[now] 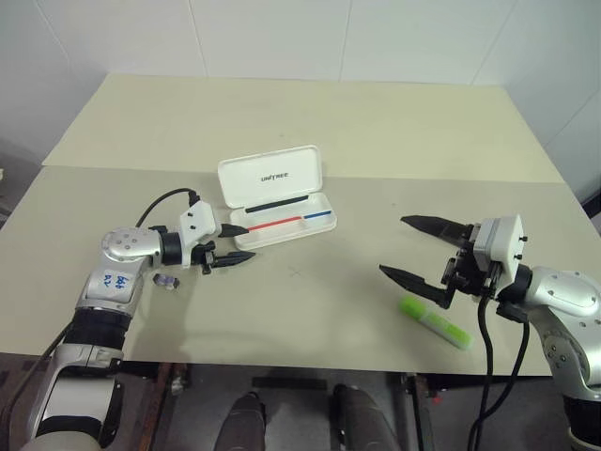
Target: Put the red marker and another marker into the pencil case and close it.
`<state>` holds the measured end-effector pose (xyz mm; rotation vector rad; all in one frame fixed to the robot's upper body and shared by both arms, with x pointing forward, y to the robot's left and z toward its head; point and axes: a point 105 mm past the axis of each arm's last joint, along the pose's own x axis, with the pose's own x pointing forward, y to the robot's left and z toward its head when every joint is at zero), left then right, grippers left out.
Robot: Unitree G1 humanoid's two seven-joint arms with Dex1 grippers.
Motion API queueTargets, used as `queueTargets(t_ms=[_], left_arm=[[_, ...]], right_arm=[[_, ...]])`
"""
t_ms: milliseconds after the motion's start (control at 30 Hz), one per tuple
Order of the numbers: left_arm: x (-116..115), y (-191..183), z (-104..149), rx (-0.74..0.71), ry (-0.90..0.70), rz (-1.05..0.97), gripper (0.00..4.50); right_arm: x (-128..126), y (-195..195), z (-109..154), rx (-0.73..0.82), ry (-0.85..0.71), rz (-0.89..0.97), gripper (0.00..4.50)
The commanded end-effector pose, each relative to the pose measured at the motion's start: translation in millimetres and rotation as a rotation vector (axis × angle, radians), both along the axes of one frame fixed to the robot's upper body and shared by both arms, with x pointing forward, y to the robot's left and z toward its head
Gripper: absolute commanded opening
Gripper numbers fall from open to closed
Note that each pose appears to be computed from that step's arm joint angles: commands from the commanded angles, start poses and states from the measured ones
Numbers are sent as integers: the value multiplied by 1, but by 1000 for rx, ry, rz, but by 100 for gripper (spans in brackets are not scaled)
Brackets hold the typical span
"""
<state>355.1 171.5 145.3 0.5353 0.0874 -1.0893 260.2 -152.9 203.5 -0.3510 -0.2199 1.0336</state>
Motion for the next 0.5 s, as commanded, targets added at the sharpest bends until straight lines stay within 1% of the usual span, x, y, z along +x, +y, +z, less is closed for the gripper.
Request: queueTargets(t_ms=[33,133,500], left_arm=[[4,-1,5,33,-20,-19,251],[5,-3,1,56,0,-35,251],[8,-8,0,95,12,-81,251]], right_arm=[[-13,12,10,-4,-29,59,450],[-13,17,15,13,-49,61,450],[-13,29,25,43,-96,56,450]])
